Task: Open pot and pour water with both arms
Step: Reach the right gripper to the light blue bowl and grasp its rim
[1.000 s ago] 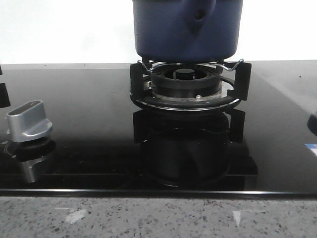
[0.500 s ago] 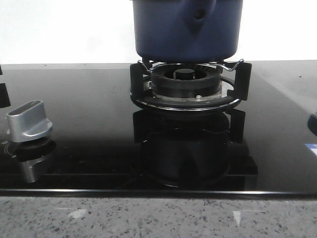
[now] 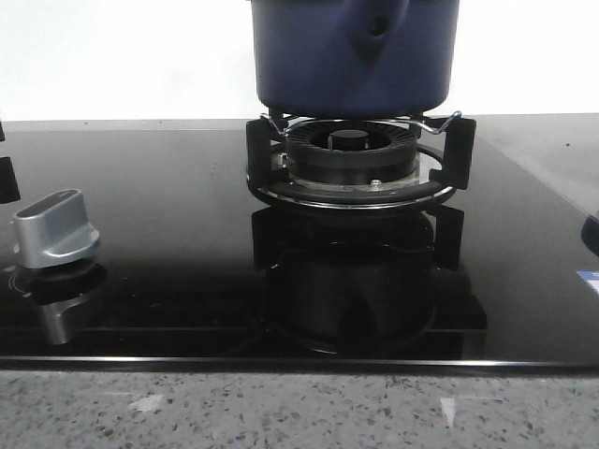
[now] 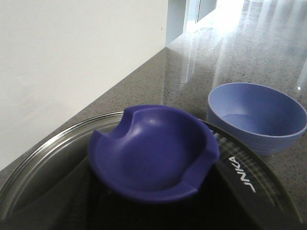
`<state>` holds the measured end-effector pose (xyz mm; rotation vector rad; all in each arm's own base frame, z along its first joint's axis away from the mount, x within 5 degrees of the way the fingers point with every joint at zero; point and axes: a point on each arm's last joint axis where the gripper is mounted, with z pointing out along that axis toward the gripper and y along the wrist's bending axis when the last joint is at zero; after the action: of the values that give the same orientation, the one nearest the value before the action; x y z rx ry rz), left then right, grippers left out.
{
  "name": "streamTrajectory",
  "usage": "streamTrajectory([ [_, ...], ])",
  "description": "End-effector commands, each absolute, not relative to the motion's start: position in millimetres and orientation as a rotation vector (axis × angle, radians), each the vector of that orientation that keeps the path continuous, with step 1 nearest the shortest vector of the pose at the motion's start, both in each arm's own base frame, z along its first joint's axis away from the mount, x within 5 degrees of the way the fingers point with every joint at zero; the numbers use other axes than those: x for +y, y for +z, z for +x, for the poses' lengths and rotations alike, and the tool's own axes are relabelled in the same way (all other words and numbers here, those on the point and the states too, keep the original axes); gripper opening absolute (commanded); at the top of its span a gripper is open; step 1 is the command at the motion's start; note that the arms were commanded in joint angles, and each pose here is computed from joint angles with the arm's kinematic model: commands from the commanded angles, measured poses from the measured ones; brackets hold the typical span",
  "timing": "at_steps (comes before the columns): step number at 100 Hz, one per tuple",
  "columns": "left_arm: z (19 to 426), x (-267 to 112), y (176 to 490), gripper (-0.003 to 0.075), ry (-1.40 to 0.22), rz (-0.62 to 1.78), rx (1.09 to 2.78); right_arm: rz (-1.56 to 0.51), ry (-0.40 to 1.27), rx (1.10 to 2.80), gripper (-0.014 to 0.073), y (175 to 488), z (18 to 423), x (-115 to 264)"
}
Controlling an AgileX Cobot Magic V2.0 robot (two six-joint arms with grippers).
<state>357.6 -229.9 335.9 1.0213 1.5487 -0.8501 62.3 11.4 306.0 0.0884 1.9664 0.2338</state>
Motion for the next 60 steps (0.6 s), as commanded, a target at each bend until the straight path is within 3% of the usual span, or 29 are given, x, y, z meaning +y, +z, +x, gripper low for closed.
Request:
streamTrajectory([
  [1,348.8,-231.9,359.2,0.022,-0.895,0.982,1.491,0.081,0.219,1.883,0.0356,321.4,65.7,10.2],
  [60,348.3,-207.8,380.1,0.022,-0.861,0.953,1.451,0.082,0.219,1.878,0.0356,322.5,66.5,10.1],
])
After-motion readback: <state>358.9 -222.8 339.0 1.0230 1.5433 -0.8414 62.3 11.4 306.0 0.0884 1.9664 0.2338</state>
